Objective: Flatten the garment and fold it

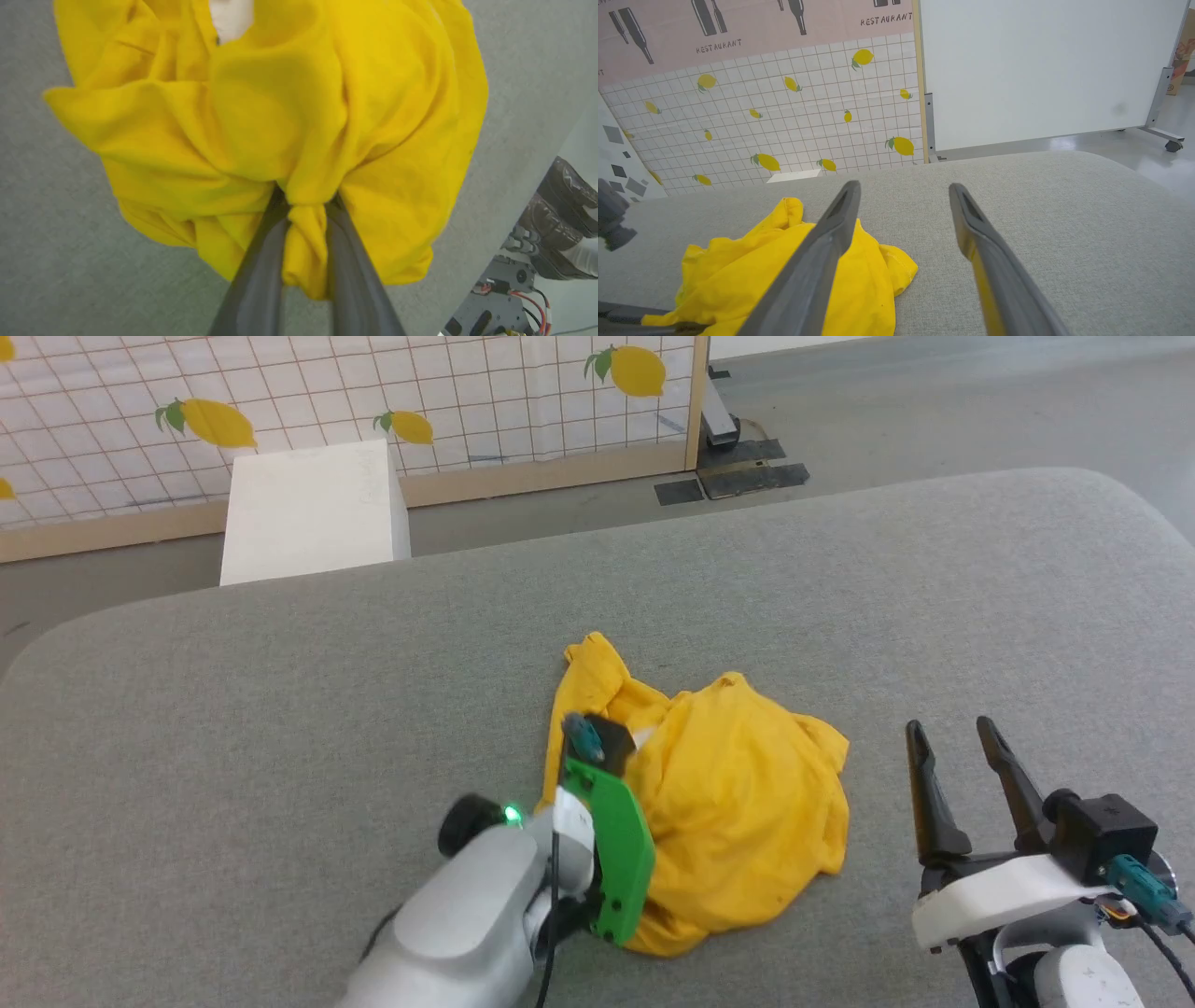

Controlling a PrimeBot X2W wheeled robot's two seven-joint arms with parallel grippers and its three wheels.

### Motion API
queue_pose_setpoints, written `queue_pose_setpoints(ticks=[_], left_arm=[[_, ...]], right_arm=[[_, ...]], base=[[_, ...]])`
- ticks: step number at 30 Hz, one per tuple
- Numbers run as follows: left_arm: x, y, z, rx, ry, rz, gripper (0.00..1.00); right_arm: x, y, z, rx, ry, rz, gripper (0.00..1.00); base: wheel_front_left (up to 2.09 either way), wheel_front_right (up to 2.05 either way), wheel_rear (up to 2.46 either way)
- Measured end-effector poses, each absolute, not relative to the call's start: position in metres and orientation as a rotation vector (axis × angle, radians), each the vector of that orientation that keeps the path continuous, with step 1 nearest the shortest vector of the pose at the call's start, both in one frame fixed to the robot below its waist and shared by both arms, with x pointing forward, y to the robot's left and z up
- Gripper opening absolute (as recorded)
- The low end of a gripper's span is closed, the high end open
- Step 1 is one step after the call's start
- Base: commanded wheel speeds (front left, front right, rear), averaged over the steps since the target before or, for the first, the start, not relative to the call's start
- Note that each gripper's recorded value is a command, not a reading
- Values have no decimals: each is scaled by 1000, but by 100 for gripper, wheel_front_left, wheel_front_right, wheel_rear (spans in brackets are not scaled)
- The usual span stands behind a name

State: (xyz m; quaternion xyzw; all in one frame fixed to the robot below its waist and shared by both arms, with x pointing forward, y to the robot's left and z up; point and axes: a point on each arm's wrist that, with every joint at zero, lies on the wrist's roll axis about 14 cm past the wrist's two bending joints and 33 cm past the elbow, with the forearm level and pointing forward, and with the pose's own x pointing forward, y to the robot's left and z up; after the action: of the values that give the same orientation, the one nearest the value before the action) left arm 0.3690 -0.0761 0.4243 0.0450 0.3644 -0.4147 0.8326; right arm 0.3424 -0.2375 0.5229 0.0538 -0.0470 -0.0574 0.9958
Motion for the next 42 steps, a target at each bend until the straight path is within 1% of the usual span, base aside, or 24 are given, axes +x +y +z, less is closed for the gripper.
queue_pose_setpoints(ticks=[1,2,3,4,6,9,13,15,17,19,21,24,27,30,32,39,42], left_arm=[[361,-75,417,98,809,-888,0],[358,-75,415,91,822,-889,34],[356,-74,413,98,833,-891,62],[354,-72,412,101,847,-889,100],[352,-70,412,92,859,-883,100],[371,-76,442,-17,702,-858,100],[410,-67,510,-172,338,-767,100],[428,-47,544,-208,144,-685,100],[441,-21,567,-212,-2,-600,100],[448,8,579,-218,-99,-510,100],[450,39,579,-220,-137,-417,100],[445,78,571,-228,-148,-299,100],[437,113,579,-221,-210,-205,100],[428,141,585,-222,-256,-129,100],[420,155,578,-222,-255,-88,100],[409,176,560,-216,-234,-19,100],[408,182,553,-221,-221,3,100]], right_arm=[[342,-236,522,109,-89,-110,100],[342,-235,521,109,-87,-107,100],[342,-234,520,110,-85,-104,100],[343,-233,520,111,-84,-102,100],[343,-230,520,112,-82,-93,100],[347,-223,521,113,-84,-71,100],[351,-215,525,114,-93,-44,100],[354,-211,528,113,-101,-30,100],[356,-206,530,112,-105,-15,100],[359,-202,532,107,-108,-2,100],[363,-199,532,106,-107,9,100],[369,-195,530,104,-94,22,100],[378,-193,522,88,-46,28,100],[393,-192,504,75,67,33,100],[403,-190,484,72,186,37,100],[437,-189,436,71,503,27,100],[449,-185,421,64,605,33,100]], base=[[0,0,0],[0,0,0],[0,0,0],[0,0,0],[0,0,0],[0,0,0],[0,0,0],[0,0,0],[0,0,0],[0,0,0],[0,0,0],[0,0,0],[0,0,0],[0,0,0],[0,0,0],[0,0,0],[0,0,0]])
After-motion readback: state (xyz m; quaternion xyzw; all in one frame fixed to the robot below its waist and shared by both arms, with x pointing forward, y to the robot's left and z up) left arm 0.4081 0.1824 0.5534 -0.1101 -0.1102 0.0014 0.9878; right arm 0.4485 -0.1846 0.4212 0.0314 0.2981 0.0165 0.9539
